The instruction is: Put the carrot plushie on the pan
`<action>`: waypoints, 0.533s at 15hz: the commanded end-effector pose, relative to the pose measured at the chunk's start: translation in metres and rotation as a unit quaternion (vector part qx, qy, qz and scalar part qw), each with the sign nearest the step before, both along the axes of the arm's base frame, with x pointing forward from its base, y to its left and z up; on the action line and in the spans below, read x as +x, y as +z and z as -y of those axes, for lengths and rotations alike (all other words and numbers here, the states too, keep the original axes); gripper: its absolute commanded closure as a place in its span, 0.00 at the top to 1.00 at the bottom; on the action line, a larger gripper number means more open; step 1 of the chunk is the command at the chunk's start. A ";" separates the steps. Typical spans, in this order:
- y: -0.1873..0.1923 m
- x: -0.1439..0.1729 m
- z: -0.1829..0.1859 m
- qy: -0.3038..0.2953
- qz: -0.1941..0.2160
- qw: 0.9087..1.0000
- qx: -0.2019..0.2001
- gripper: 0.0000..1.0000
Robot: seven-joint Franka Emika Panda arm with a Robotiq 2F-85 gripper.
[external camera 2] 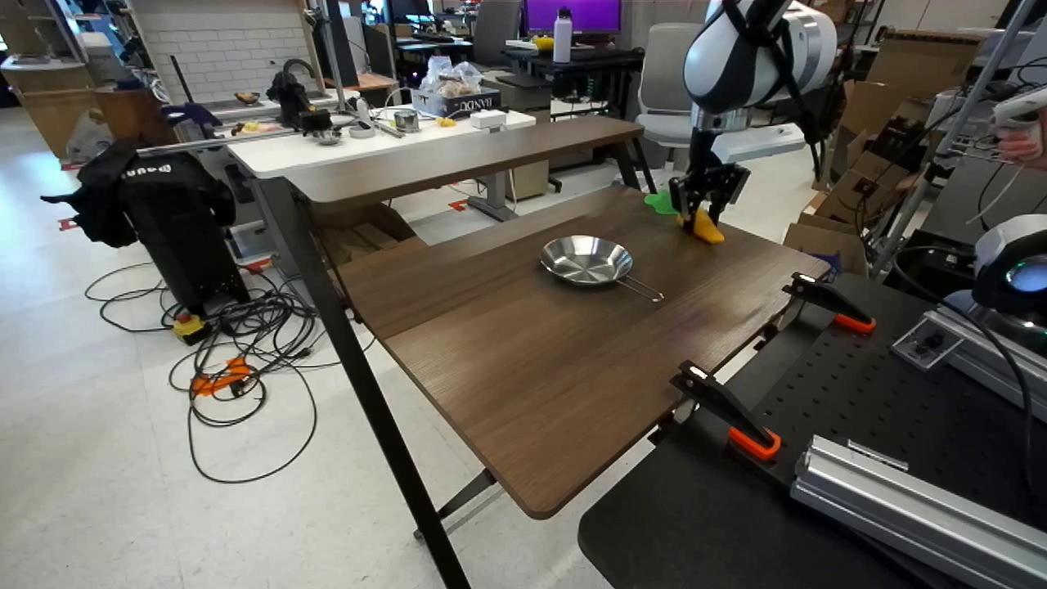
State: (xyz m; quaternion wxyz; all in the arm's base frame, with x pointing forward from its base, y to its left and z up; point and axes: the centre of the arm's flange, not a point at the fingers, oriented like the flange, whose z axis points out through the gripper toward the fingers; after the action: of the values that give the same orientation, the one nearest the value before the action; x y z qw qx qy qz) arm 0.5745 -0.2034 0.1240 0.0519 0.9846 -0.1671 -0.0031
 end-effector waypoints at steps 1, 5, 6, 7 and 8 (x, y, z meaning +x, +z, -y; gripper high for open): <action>-0.006 0.009 0.005 0.009 0.008 1.000 -0.011 0.18; 0.014 0.010 -0.005 0.015 0.021 1.000 -0.014 0.00; 0.019 0.010 -0.010 0.019 0.025 0.999 -0.014 0.03; 0.026 0.009 -0.018 0.025 0.027 0.999 -0.013 0.03; 0.031 0.009 -0.025 0.031 0.028 0.999 -0.012 0.01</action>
State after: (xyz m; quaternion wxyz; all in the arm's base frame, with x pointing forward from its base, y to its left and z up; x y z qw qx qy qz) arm 0.5859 -0.1959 0.1334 0.0542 0.9860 -0.1576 0.0112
